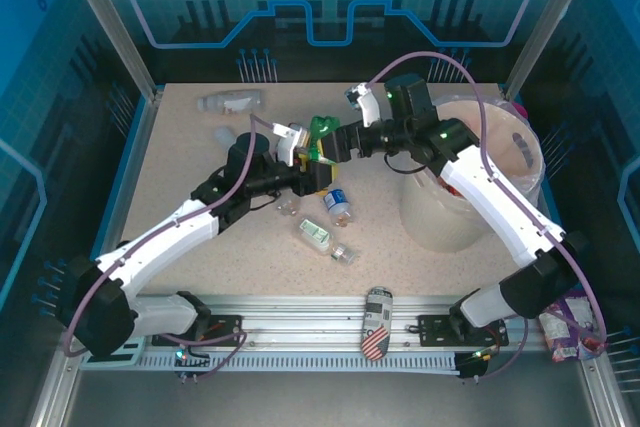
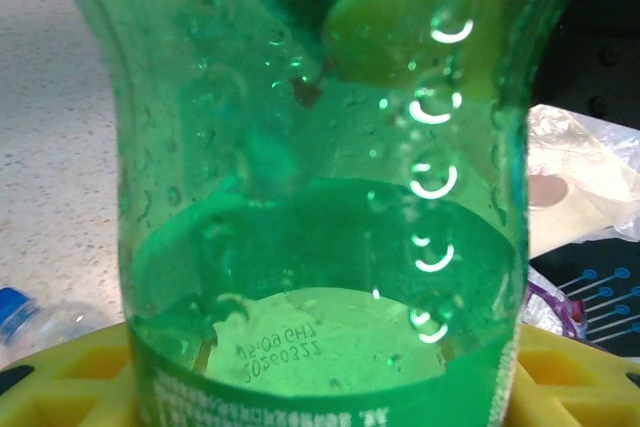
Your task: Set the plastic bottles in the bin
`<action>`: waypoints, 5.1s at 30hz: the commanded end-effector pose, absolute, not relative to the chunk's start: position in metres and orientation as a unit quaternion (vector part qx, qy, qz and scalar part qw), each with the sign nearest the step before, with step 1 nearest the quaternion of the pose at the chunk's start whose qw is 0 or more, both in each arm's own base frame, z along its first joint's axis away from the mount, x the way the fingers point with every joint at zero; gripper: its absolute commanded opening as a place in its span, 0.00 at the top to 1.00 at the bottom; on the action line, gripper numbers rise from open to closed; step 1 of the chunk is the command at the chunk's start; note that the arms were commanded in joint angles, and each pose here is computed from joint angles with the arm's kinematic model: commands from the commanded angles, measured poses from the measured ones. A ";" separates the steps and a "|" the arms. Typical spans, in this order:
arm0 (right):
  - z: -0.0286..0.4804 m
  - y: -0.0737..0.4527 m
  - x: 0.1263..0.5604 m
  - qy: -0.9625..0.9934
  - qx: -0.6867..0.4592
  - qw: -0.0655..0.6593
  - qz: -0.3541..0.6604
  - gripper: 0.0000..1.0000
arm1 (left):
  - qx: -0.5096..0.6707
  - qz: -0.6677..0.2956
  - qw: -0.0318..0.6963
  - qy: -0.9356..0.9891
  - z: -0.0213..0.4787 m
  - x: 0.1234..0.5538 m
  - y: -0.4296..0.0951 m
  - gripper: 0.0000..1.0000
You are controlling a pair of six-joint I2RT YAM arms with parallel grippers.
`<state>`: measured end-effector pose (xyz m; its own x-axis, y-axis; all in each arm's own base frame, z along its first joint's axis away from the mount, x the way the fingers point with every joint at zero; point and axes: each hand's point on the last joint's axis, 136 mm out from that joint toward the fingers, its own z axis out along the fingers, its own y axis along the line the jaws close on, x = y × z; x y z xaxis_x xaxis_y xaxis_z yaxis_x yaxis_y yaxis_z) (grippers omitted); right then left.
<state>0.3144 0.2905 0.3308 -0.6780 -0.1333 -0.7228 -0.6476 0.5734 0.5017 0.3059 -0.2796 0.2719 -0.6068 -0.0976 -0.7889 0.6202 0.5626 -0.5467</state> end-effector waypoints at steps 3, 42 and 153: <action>0.332 0.305 0.319 0.813 -0.234 0.322 0.425 0.23 | 0.192 -0.480 0.415 0.749 0.293 0.302 -0.295 0.46; 0.479 0.019 0.305 0.832 -0.067 0.546 -0.075 0.64 | -0.111 -0.285 0.236 0.922 0.121 0.270 -0.197 0.02; 0.371 0.182 0.276 0.819 -0.217 0.430 0.311 0.12 | 0.218 -0.322 0.484 0.784 0.232 0.278 -0.260 0.31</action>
<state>0.2764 0.1594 0.3556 -0.5637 -0.0878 -0.8213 -0.5682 0.7629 0.3084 0.2789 -0.2532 0.2037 -0.6118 -0.0721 -0.7877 0.4867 0.7506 -0.4468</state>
